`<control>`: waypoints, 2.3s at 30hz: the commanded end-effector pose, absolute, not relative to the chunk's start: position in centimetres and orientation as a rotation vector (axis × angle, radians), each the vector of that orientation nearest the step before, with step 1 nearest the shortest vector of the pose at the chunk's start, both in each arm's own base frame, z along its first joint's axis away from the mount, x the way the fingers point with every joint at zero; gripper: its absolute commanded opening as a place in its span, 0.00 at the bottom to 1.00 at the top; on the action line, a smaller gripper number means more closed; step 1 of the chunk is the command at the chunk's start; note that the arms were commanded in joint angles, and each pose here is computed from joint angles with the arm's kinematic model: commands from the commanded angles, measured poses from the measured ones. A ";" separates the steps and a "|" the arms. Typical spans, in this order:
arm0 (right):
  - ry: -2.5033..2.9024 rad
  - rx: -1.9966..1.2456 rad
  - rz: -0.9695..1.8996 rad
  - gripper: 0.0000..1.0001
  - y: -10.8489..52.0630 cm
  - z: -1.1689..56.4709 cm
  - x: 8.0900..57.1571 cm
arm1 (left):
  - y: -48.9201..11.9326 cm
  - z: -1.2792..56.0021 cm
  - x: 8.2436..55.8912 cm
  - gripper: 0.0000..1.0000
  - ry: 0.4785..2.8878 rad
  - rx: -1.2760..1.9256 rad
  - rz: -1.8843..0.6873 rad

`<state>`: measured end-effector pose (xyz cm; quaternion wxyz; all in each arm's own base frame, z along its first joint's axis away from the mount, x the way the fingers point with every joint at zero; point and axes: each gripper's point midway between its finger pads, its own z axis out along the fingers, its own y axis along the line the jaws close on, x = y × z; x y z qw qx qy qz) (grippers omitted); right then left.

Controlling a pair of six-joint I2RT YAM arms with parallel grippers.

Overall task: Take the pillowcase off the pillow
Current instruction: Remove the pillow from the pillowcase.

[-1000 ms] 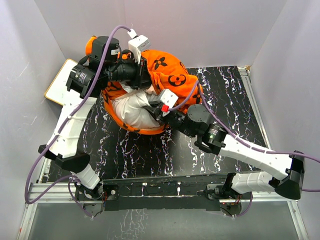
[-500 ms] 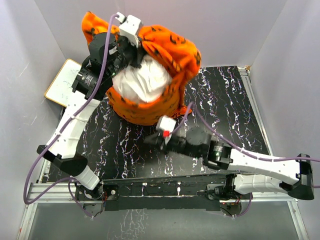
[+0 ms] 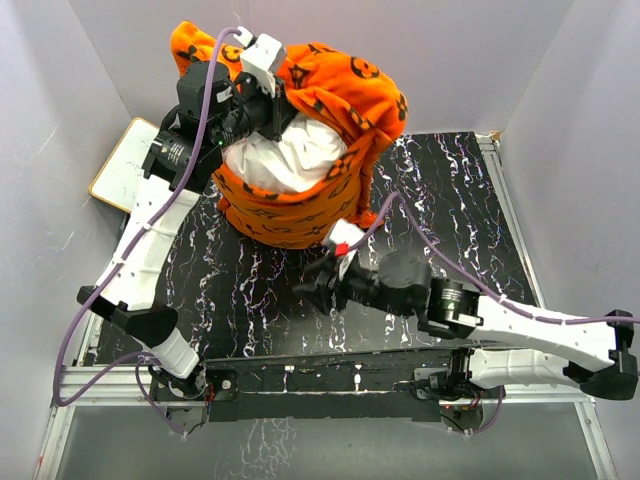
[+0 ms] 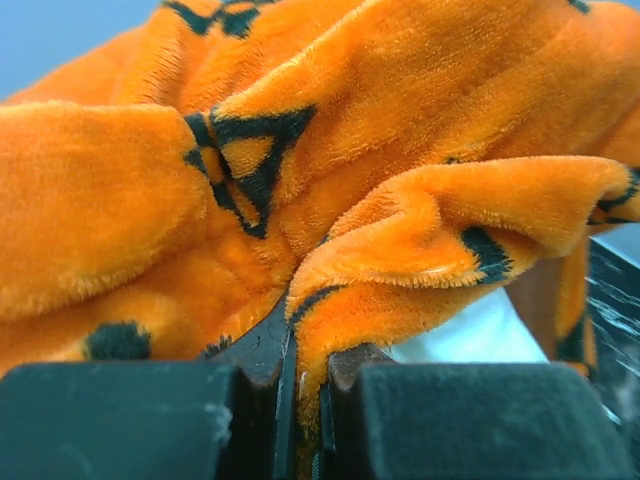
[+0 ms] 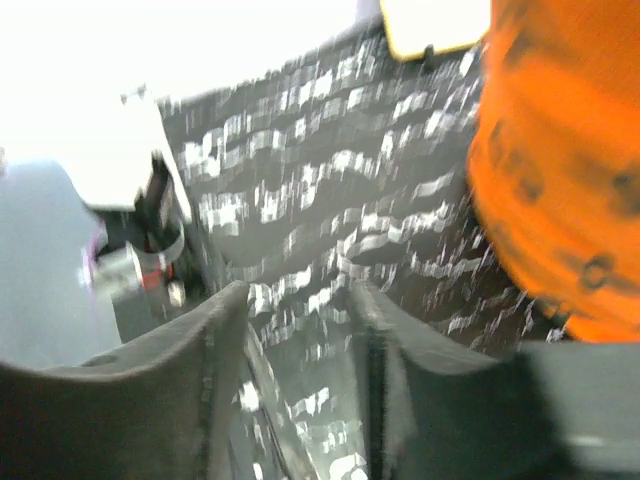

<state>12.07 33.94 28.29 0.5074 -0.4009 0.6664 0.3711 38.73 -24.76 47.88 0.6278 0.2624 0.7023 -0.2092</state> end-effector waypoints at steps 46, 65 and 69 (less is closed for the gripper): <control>1.535 -0.571 0.895 0.08 35.3 36.8 26.3 | -26.0 44.8 38.9 0.48 1.436 0.919 -0.339; 1.378 -0.700 1.049 0.08 35.9 38.5 22.8 | -28.9 48.8 37.9 0.82 1.052 1.095 -0.099; 1.366 -0.702 1.049 0.08 35.5 38.7 22.5 | -28.8 47.6 38.7 0.90 1.031 1.158 0.012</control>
